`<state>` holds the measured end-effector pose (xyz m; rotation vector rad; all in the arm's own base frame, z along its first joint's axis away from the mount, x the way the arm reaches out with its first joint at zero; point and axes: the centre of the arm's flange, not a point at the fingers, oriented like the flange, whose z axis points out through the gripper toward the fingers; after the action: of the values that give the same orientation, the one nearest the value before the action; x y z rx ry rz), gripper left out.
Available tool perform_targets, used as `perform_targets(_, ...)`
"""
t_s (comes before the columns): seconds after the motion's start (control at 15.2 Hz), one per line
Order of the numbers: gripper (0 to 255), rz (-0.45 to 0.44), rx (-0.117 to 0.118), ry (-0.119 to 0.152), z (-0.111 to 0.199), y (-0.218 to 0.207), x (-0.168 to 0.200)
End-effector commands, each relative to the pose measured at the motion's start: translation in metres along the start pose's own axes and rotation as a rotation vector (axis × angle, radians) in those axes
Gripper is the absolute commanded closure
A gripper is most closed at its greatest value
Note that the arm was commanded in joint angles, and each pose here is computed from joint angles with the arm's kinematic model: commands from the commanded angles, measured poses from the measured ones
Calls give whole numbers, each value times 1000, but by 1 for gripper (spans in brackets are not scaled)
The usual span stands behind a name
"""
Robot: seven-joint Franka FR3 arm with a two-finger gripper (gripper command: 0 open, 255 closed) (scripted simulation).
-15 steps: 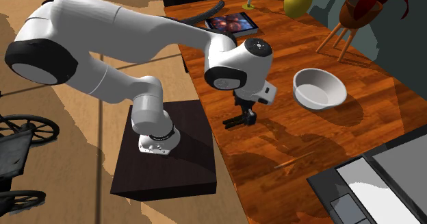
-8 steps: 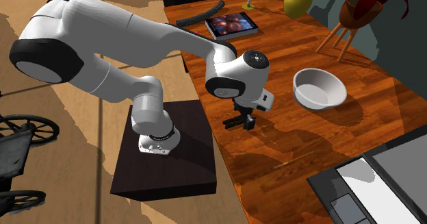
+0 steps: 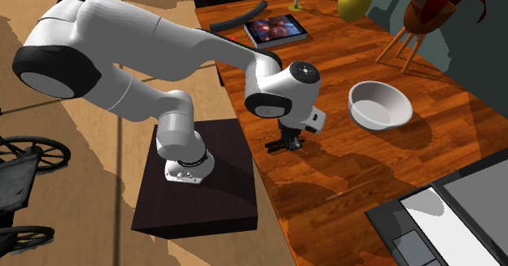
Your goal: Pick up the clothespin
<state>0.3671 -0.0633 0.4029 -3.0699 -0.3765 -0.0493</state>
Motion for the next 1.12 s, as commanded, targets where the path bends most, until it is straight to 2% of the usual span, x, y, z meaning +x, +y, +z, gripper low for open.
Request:
perform_targets(0.0,255,0,0,0,0,0,0)
perform_targets(0.13,255,0,0,0,0,-1,-1)
perform_targets(1.06,255,0,0,0,-74,-4,2)
